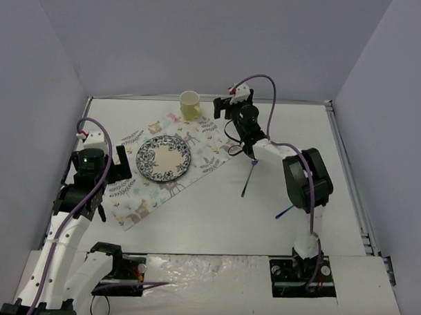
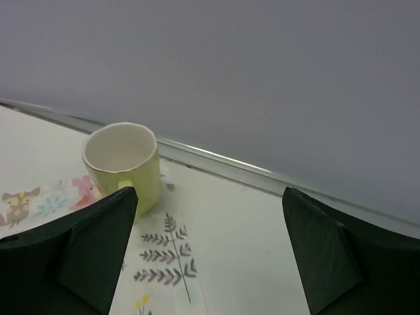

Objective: Set the dinner table for one person

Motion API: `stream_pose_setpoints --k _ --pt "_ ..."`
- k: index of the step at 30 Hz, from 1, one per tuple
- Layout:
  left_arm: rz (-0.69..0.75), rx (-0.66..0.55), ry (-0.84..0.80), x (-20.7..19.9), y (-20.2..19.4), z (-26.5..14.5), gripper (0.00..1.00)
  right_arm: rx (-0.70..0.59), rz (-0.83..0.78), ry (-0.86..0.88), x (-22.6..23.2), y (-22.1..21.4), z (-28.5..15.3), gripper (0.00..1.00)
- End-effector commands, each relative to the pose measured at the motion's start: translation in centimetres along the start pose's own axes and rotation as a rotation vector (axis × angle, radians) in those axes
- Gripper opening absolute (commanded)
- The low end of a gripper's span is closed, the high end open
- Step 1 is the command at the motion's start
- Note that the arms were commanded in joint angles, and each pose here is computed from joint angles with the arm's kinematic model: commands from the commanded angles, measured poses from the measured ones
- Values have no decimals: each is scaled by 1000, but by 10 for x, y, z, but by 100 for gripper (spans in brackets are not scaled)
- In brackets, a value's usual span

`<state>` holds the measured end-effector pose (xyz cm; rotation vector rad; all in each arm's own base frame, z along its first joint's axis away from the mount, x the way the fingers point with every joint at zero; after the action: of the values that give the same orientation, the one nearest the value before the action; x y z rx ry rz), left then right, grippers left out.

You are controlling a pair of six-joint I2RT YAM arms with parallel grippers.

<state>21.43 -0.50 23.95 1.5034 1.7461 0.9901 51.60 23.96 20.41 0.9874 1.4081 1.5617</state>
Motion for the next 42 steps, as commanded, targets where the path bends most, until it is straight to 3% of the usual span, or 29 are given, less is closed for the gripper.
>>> stream_pose_setpoints --k 1,7,20,31,42 --pt "-19 -60 12 2 14 -4 97 74 93 -294 -33 54 -55 90" --pt "-26 -68 28 5 15 -6 97 369 209 -448 -41 19 -130 90" --pt "-37 -83 37 7 16 -10 97 683 304 -452 -29 -72 -208 73" --pt "-40 -91 35 7 17 -13 97 764 300 -485 -30 -108 -217 51" --pt "-41 -92 33 7 17 -13 97 787 306 -512 -32 -134 -211 39"
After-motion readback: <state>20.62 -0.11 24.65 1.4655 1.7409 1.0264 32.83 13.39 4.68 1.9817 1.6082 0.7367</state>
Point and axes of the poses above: each gripper's point midway between its finger pads, its own z axis out along the fingers, its own x axis along the line the jaws close on, y = z × x, the point moved 5 cm from there along -z, back along the fingers, and after that the axes turned 5 degrees about z, right-handed, at the moved point
